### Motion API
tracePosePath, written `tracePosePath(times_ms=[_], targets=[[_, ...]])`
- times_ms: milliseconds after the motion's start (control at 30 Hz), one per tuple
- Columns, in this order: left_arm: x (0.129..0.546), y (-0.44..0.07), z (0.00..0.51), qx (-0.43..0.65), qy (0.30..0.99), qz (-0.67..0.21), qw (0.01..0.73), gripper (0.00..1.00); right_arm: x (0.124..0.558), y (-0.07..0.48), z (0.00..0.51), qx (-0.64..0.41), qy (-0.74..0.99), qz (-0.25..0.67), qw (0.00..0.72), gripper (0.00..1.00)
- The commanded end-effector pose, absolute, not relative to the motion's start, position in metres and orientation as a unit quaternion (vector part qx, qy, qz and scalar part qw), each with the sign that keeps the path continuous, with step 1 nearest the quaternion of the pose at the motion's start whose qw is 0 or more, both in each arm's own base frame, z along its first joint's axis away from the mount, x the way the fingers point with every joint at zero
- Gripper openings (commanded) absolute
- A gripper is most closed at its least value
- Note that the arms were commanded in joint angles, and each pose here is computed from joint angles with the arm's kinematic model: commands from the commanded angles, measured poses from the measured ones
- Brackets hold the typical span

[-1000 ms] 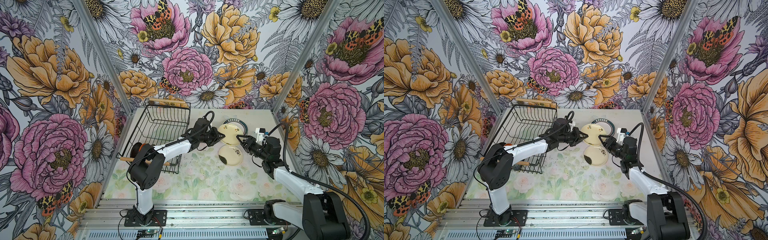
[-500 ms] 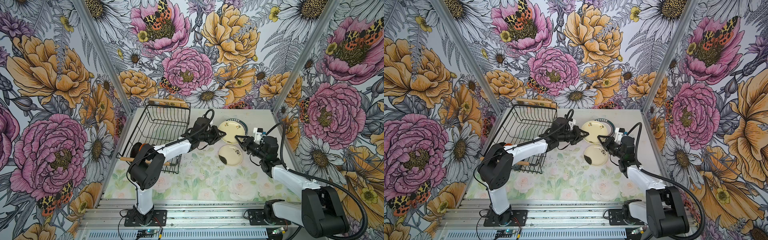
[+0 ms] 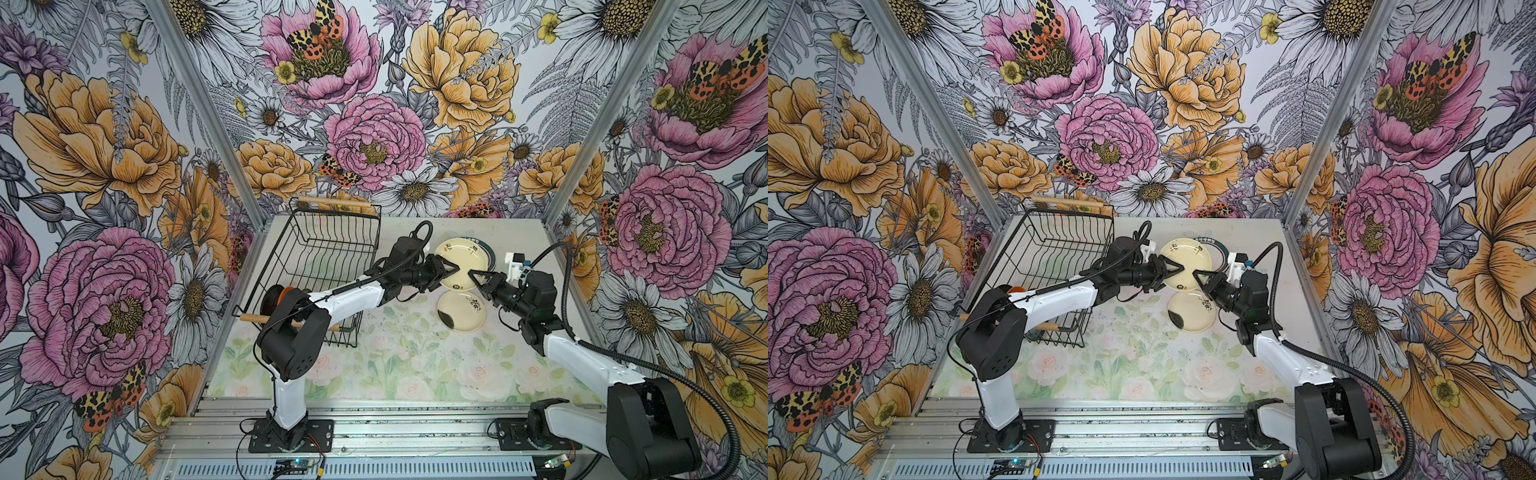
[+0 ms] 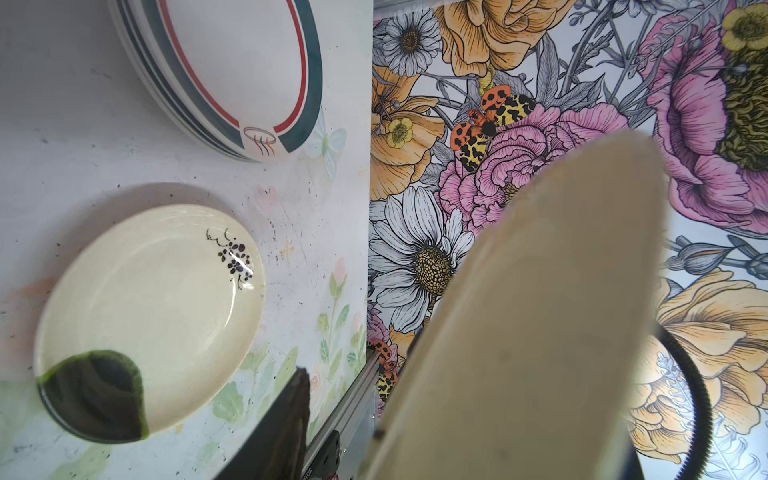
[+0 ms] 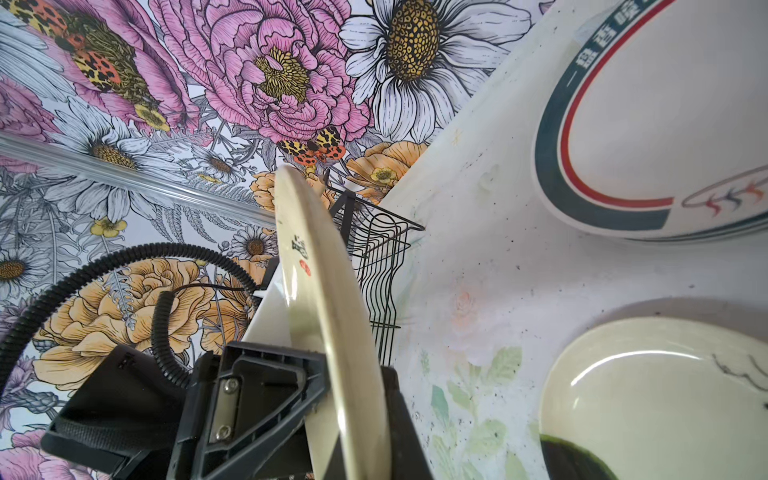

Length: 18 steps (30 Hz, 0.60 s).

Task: Unload the plates from the dish rack
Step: 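Open the left gripper and draw back to the rack while the right holds the plate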

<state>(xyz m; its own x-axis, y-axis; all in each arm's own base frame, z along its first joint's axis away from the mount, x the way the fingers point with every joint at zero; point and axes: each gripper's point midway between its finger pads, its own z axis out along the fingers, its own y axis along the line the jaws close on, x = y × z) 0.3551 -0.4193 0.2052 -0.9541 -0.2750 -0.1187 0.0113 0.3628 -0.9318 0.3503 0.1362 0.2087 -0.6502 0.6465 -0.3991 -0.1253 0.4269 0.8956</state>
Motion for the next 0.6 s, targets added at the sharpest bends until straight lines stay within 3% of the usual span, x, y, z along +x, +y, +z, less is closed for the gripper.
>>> tracePosePath(times_ms=[0,167,300,567], targets=[[0.344,-0.408,0.243,-0.055,0.809,-0.563,0.161,0.55,0.359,0.130,0.243,0.129,0.752,0.472,0.441,0.00],[0.336,-0.391,0.256,-0.038,0.819,-0.542,0.183,0.58,0.372,0.124,0.271,0.074,0.774,0.408,0.479,0.00],[0.323,-0.367,0.269,-0.006,0.839,-0.505,0.205,0.60,0.381,0.109,0.306,0.008,0.791,0.305,0.531,0.00],[0.311,-0.247,0.263,-0.027,0.897,-0.337,0.286,0.71,0.373,0.076,0.362,-0.073,0.763,0.141,0.627,0.00]])
